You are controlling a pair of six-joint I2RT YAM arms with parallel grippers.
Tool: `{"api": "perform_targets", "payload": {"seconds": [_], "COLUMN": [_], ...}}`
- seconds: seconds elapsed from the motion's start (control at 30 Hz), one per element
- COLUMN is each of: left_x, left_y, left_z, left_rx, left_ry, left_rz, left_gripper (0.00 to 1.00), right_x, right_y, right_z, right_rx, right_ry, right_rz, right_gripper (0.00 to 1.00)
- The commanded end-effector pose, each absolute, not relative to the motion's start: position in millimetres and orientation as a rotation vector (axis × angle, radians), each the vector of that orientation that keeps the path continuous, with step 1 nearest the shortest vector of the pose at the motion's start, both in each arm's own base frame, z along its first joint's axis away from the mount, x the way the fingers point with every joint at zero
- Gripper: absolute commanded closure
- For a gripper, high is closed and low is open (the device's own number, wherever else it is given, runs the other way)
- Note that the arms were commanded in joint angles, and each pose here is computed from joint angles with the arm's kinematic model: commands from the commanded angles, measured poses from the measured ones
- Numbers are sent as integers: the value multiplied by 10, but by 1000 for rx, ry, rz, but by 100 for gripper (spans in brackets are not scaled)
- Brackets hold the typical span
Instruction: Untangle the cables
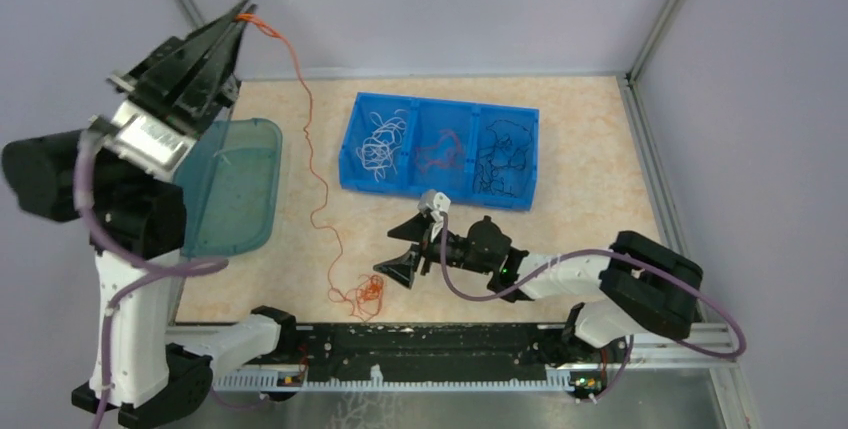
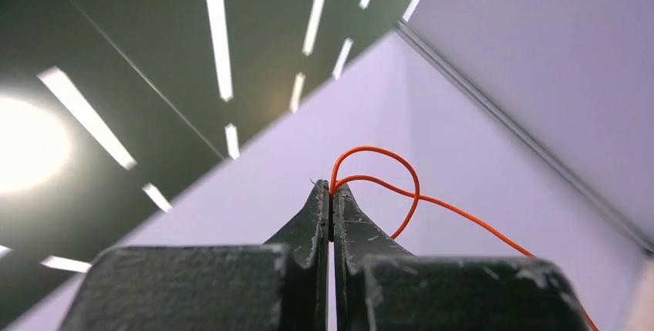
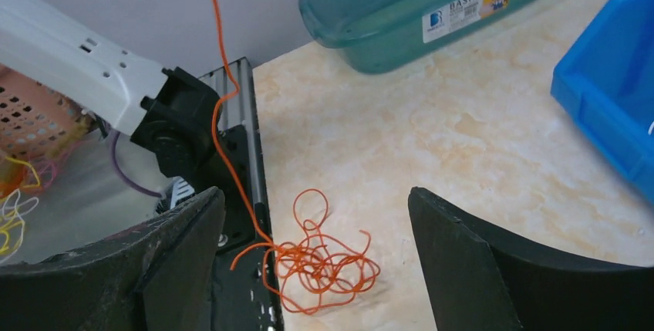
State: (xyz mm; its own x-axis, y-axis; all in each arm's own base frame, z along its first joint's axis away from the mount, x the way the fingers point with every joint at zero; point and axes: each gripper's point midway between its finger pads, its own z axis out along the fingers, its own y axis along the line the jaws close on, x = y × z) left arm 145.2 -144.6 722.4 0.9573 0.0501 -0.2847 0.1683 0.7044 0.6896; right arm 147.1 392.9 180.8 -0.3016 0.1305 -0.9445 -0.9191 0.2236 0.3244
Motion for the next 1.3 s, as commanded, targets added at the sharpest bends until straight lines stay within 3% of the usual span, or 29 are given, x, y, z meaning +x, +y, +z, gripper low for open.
{"api": "perform_targets", "payload": {"seconds": [0.0,0.23,0.5,0.67,0.73,0.77,0.87,1.07,1.27], "left_x": [1729,1723,1717,1768,1785,1788,1813,2175,2028], "left_y": [-1610,-1636,-1619,-1638,-1644,-1644,-1638,-1725,-2043], "left_z": [6811,6743,6699,6535,6480,6464,6403,5573,4205], "left_rx": [831,838,831,832,833,831,825,780,914], "left_ry": [458,465,477,516,528,533,564,942,1320], "left_rz": [-216,-244,-242,-269,-274,-279,-290,-481,-850], "left_gripper": [100,100,100,100,100,100,100,99,83], "right_x": [1296,1498,1533,1549,1544,1539,1566,1607,1625], "right_y": [3872,3972,4223,4311,4346,4351,4354,4212,4037], "right_z": [2078,2445,2688,2683,2663,2659,2664,2918,3098], "right_rx": [-927,-870,-866,-874,-881,-886,-885,-852,-802], "right_ry": [1374,1295,1209,1220,1232,1229,1243,1221,1187], "right_rz": [1273,1273,1480,1524,1544,1548,1554,1501,1437], "right_gripper": [10,9,23,51,54,62,100,100,100]}}
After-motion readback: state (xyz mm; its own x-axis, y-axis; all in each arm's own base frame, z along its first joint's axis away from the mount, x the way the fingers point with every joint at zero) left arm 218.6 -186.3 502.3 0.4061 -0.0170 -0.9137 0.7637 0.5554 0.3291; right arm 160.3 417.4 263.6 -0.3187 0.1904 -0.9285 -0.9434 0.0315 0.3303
